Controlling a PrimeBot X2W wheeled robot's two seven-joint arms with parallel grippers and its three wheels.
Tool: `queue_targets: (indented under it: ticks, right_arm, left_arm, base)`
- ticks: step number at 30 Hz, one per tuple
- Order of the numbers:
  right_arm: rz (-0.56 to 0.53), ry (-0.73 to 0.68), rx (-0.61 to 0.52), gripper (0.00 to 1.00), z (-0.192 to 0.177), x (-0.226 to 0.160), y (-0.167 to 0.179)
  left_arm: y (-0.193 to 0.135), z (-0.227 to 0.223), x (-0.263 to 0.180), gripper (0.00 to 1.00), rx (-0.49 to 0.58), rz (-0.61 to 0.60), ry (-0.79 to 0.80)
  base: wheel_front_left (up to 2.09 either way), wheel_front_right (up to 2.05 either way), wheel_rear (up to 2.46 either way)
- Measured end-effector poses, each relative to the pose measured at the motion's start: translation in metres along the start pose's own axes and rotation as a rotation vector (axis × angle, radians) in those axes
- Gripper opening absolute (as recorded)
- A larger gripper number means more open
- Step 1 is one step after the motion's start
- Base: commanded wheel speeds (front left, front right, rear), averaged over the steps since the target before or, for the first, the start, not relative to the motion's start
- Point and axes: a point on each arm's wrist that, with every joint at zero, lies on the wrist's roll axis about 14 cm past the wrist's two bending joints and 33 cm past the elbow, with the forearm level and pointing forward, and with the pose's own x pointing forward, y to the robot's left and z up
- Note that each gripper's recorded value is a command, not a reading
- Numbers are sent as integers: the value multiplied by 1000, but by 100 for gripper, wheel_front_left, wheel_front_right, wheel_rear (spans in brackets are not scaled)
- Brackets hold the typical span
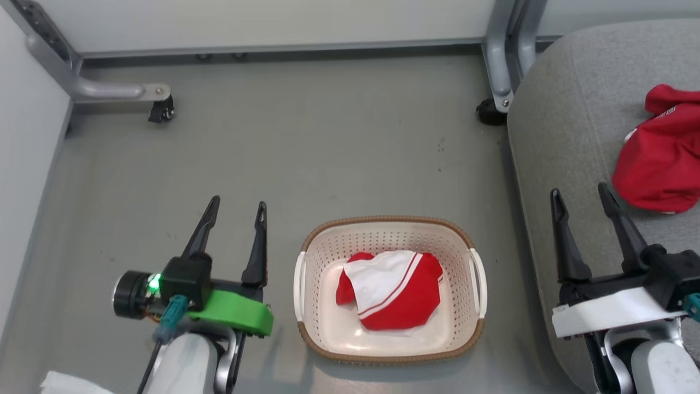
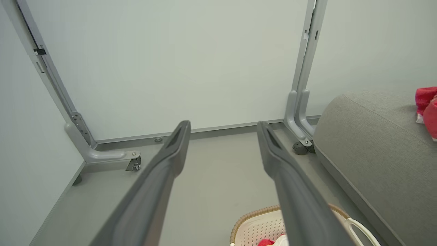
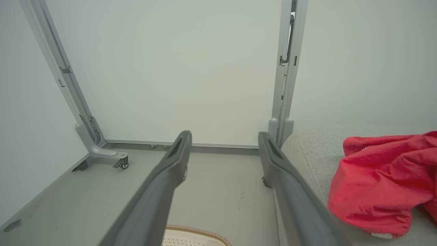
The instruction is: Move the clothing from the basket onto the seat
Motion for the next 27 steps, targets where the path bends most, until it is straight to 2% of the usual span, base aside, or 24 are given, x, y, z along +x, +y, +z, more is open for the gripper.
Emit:
queue_targets:
  ticks: [5,13,19,27]
  right_arm:
    - [21,-12,-7,100,-6,27,-3]
    - [41,5,8,100,-38,64,-7]
    - [45,38,20,100,-71,81,-13]
    - [14,103,31,100,-120,87,-28]
  left_arm:
    - [-30,-25,34,100,3,-101,58]
    - [-74,-96,67,100,-7,-251,230]
    - [-104,-158,72,100,7,-381,376]
    - [-129,-247,54,100,30,-528,597]
  base:
    - [0,0,0]
    - [0,0,0]
    - [0,0,0]
    - [0,0,0]
